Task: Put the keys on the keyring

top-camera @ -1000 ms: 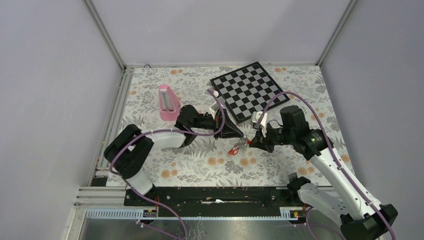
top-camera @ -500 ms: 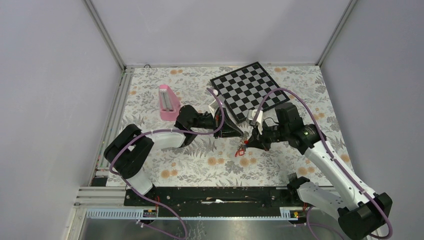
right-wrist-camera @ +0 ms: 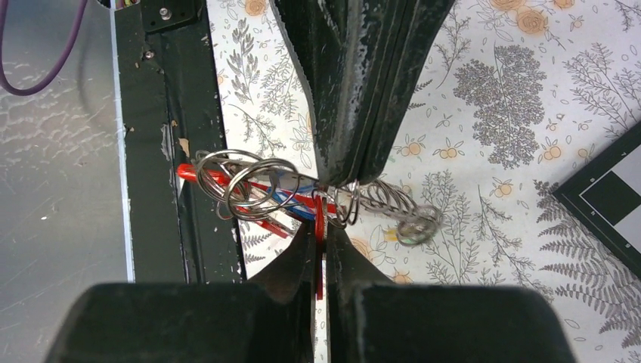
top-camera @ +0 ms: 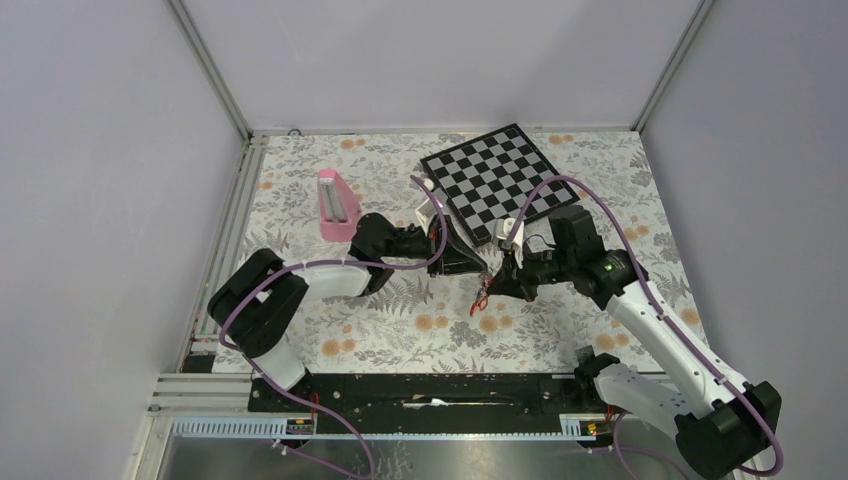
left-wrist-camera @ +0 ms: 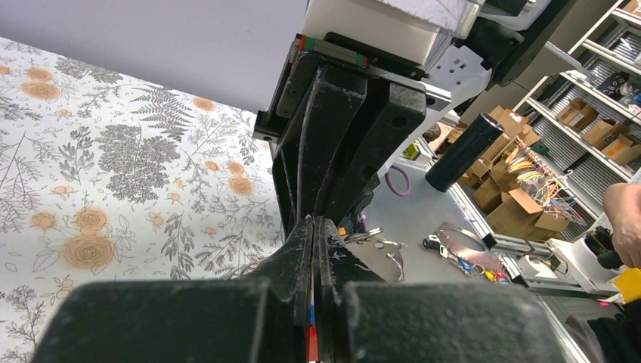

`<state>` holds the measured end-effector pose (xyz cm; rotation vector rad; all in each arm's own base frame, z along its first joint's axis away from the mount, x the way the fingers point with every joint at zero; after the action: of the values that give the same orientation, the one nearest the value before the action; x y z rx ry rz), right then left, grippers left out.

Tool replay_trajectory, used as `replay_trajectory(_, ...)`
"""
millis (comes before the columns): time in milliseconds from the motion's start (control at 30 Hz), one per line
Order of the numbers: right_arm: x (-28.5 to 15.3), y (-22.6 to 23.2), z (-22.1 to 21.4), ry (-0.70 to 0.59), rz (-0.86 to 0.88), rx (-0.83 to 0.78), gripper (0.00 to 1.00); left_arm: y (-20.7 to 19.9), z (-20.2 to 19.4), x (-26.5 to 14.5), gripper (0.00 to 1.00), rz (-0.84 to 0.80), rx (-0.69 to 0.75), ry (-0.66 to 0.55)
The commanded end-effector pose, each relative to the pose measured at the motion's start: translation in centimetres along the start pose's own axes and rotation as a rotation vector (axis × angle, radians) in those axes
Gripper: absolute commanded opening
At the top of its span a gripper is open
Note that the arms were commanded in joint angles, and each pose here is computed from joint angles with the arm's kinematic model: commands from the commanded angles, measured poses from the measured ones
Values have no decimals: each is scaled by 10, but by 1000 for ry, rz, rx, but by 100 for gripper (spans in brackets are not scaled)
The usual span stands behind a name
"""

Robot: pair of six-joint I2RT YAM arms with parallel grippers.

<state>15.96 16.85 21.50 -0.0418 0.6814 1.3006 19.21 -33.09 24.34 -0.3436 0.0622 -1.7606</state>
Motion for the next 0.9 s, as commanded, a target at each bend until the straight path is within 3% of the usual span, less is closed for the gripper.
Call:
replay_trajectory(0,2,5,-4,-10,46,26,0,-13,35,8,0,-14,132,-128)
replay_trajectory(867,8,6,8,-60,95,3,0,-28,33,15,0,-101,145,-111)
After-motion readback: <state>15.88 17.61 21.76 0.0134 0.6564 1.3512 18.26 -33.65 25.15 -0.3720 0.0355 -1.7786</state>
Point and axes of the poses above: each gripper's point midway between its finger pads, its own x axis out along the fingers, its own y axis along the line the jaws close on, z = x × y, the point moved 5 cm from there along -x, back along the fingers, and after that the axes turned 14 degrees about x, right-handed, at the moved point
